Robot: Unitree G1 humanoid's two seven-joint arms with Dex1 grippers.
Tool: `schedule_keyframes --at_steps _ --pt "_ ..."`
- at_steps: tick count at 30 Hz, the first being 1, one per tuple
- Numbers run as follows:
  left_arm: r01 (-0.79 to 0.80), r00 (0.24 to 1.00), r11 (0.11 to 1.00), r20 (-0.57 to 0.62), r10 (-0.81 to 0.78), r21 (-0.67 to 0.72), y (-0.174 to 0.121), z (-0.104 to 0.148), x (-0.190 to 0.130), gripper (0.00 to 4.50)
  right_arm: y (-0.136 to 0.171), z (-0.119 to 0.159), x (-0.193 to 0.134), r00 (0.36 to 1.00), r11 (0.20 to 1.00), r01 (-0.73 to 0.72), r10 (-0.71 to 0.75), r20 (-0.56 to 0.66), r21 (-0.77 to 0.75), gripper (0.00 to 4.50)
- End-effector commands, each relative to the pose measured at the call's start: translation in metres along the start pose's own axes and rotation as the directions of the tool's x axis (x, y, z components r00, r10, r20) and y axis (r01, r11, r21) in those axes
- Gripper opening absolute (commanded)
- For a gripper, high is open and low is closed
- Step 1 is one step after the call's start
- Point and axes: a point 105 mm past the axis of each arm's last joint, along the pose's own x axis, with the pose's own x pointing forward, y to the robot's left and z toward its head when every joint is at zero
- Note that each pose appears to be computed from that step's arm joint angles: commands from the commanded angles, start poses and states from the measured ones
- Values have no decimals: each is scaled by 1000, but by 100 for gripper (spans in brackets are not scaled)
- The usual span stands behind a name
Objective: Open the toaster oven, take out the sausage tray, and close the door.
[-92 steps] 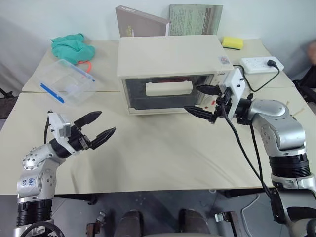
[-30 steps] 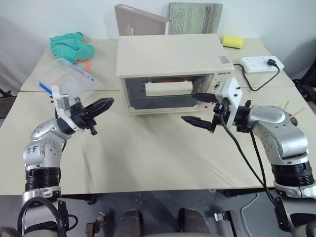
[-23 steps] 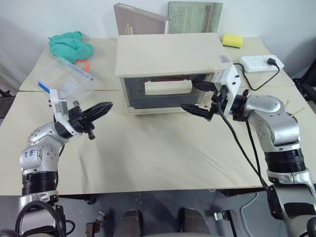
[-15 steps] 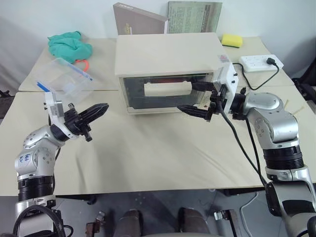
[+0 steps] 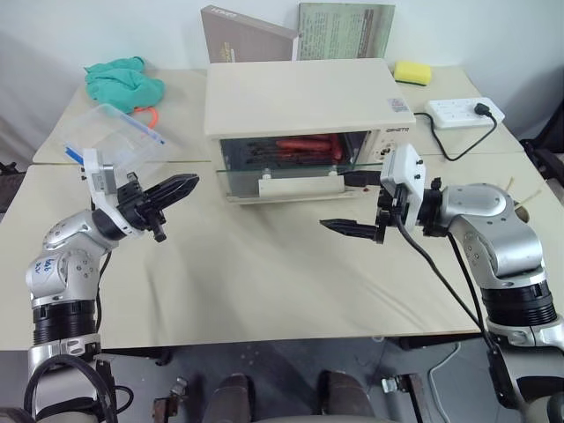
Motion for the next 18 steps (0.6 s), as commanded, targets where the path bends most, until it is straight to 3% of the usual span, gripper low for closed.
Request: schedule_keyframes --at_steps 1,18 --pt "63 998 998 -1 -63 19 -5 6 11 1 16 -8 6 997 998 -67 67 -32 -3 450" --pt "153 988 988 -26 -153 -13 5 -19 64 1 27 -11 10 995 996 -89 89 -48 4 450"
